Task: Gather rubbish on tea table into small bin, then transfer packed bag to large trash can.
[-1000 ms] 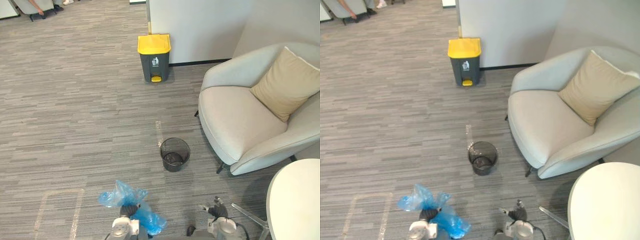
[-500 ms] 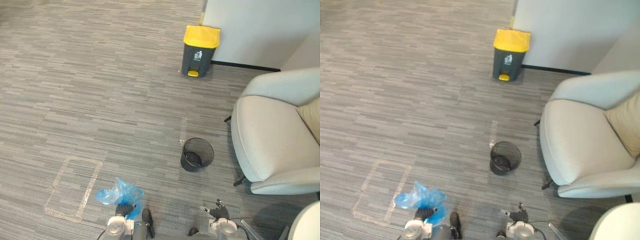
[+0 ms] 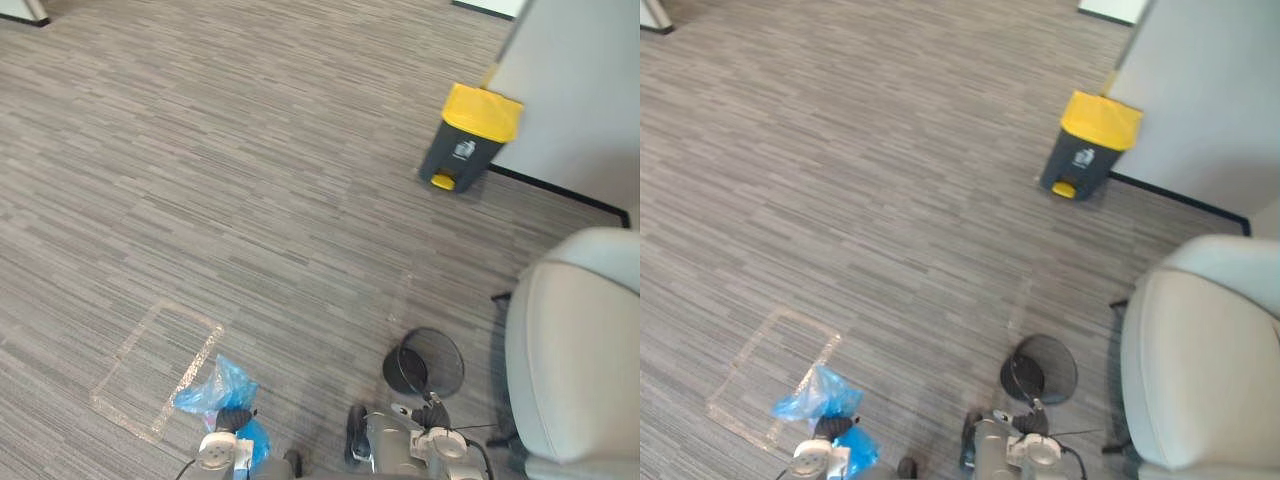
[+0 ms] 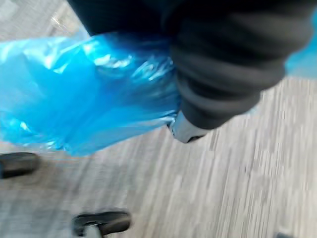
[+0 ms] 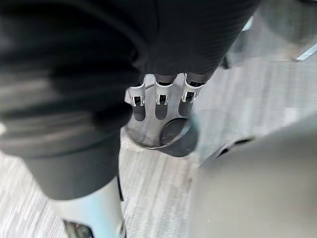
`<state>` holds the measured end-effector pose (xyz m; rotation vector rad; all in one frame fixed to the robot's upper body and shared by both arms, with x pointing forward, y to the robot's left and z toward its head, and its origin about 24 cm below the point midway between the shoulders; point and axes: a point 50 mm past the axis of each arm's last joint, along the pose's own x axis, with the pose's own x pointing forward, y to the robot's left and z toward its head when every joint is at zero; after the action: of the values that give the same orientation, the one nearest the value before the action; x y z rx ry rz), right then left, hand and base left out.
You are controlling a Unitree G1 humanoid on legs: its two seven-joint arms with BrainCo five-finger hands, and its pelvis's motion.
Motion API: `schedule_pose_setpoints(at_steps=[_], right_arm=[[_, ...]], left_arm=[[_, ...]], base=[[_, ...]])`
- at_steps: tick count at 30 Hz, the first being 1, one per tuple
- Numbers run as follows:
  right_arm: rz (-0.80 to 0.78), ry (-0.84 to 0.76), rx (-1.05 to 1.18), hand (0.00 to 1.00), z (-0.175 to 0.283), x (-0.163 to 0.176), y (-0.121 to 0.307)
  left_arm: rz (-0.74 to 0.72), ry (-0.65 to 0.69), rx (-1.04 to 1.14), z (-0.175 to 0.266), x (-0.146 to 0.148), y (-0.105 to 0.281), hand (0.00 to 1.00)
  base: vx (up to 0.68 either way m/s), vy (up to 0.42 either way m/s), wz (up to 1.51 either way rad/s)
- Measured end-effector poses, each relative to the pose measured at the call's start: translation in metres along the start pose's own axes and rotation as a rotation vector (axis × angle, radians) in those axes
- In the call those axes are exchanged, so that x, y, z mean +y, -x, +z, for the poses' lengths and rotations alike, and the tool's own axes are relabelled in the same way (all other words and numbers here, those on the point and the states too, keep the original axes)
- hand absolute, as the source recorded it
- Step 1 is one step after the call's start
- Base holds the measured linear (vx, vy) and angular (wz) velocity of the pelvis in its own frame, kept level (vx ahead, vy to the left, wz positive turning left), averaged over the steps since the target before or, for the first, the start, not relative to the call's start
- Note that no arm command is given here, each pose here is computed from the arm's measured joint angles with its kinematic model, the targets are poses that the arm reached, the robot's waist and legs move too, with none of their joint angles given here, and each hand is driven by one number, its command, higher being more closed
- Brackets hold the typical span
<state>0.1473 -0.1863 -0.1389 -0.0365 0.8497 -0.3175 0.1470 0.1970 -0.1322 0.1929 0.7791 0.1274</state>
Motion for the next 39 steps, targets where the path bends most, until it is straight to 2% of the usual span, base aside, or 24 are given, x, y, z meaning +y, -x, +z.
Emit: schedule_pose_setpoints(at_steps=[6, 11, 14, 15, 23, 24, 28, 30, 35, 39], right_arm=[[0.012, -0.028, -0.054, 0.00, 0.012, 0.005, 0.000], [0.008, -0.090, -0.127, 0.00, 0.031, 0.005, -0.002], [0.007, -0.090, -0.133, 0.00, 0.034, 0.005, -0.003], [-0.015, -0.073, -0.120, 0.00, 0.028, -0.006, -0.003], [0.037, -0.066, -0.011, 0.00, 0.002, 0.013, 0.003], [0.055, -0.022, -0.011, 0.00, 0.001, 0.016, 0.004], [0.056, 0.038, -0.044, 0.00, 0.013, 0.011, -0.003], [0.046, 0.062, -0.027, 0.00, 0.005, 0.006, -0.001], [0.008, 0.093, -0.027, 0.00, 0.008, -0.013, -0.005], [0.028, 0.071, 0.002, 0.00, -0.002, -0.002, 0.000]], left_arm=[[-0.002, 0.095, 0.016, -0.002, -0.015, 0.003, 1.00], [-0.045, 0.146, -0.100, 0.029, -0.033, -0.001, 1.00], [-0.058, 0.136, -0.099, 0.030, -0.036, -0.002, 1.00], [-0.086, 0.130, -0.080, 0.023, -0.045, 0.002, 1.00], [-0.085, 0.045, -0.019, 0.005, -0.033, 0.003, 1.00], [-0.078, 0.017, 0.007, -0.001, -0.026, 0.003, 1.00], [-0.075, -0.004, -0.001, 0.006, -0.023, -0.002, 1.00], [-0.079, -0.035, -0.003, 0.005, -0.019, -0.002, 1.00], [-0.102, -0.013, 0.010, 0.006, -0.033, -0.002, 1.00], [-0.106, 0.040, 0.002, 0.007, -0.041, 0.002, 1.00]], base=[[0.71, -0.227, -0.16], [0.50, 0.020, -0.66], [0.38, 0.228, -1.03], [0.46, 0.382, -0.91], [0.27, 0.209, -0.85], [0.33, 0.072, -0.68], [0.37, -0.044, -0.36], [0.47, -0.082, 0.10], [0.59, -0.168, -0.04], [0.43, -0.057, -0.34]])
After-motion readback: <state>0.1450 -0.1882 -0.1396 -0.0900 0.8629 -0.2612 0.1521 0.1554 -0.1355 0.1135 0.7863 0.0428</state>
